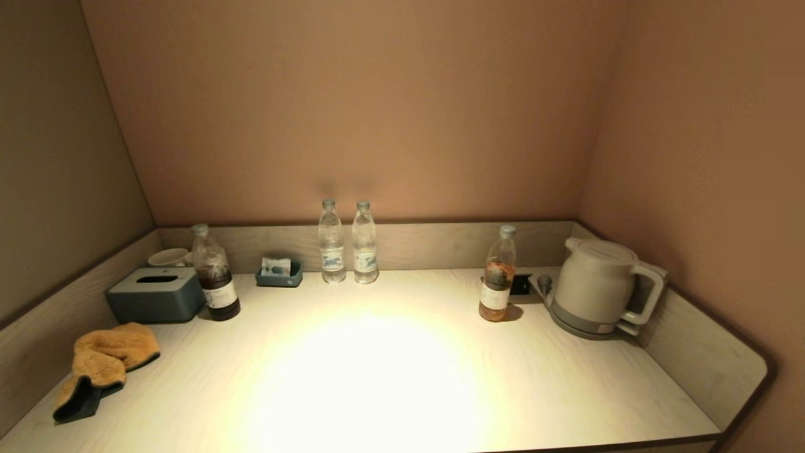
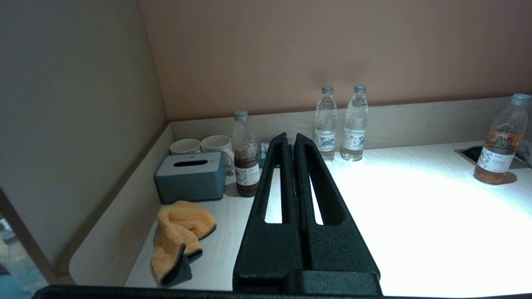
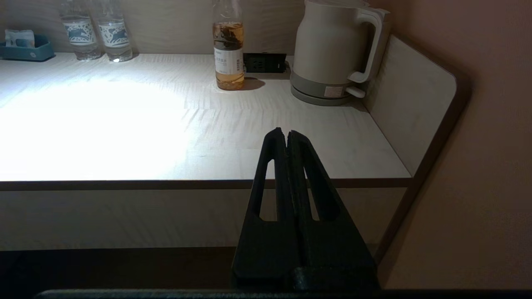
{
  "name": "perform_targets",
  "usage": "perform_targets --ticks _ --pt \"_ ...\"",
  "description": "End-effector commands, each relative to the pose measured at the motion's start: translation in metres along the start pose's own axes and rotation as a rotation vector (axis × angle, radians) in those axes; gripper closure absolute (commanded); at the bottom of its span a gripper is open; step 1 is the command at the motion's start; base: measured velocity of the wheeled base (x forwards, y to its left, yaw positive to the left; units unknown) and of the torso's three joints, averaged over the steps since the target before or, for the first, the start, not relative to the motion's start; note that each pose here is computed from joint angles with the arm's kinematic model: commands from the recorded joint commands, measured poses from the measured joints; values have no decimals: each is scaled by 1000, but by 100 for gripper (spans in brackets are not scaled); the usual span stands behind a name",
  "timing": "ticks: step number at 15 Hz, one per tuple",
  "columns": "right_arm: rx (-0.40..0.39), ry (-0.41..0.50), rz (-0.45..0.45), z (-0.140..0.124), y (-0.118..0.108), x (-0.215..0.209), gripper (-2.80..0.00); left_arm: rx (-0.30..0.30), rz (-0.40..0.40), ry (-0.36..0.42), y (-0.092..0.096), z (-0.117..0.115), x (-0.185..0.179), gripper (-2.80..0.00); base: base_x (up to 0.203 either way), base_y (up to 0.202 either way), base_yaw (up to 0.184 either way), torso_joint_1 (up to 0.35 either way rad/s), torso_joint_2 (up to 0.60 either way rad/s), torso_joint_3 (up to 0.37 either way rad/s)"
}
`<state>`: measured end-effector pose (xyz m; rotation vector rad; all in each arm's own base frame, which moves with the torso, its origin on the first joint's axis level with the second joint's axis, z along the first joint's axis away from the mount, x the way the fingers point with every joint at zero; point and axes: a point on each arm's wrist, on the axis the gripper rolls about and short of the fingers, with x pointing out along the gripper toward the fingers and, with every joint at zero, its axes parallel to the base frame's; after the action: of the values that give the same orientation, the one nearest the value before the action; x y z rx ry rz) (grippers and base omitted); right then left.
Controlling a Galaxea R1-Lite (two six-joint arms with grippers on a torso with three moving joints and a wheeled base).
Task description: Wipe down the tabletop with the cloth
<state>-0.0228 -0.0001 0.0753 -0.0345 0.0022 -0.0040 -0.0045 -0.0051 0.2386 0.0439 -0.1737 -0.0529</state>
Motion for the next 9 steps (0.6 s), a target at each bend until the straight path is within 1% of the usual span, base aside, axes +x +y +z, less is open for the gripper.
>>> perform_targets --ticks 1,2,4,5,8,9 --pt "-1 -1 1 0 0 0 0 11 3 -58 -3 4 -14 0 0 0 0 0 0 0" --pt "-1 -1 1 0 0 0 0 12 6 -60 -3 5 -15 0 0 0 0 0 0 0" --pt "-1 -1 1 0 0 0 0 17 23 -89 -3 12 -18 0 0 0 0 0 0 0" --pt "-1 -1 1 0 0 0 0 17 23 -89 -3 12 -18 0 0 0 0 0 0 0" --pt "-1 -1 1 0 0 0 0 11 85 -84 -1 7 -24 0 0 0 0 0 0 0" --pt "-1 -1 1 0 0 0 0 9 90 -79 -1 6 -24 0 0 0 0 0 0 0"
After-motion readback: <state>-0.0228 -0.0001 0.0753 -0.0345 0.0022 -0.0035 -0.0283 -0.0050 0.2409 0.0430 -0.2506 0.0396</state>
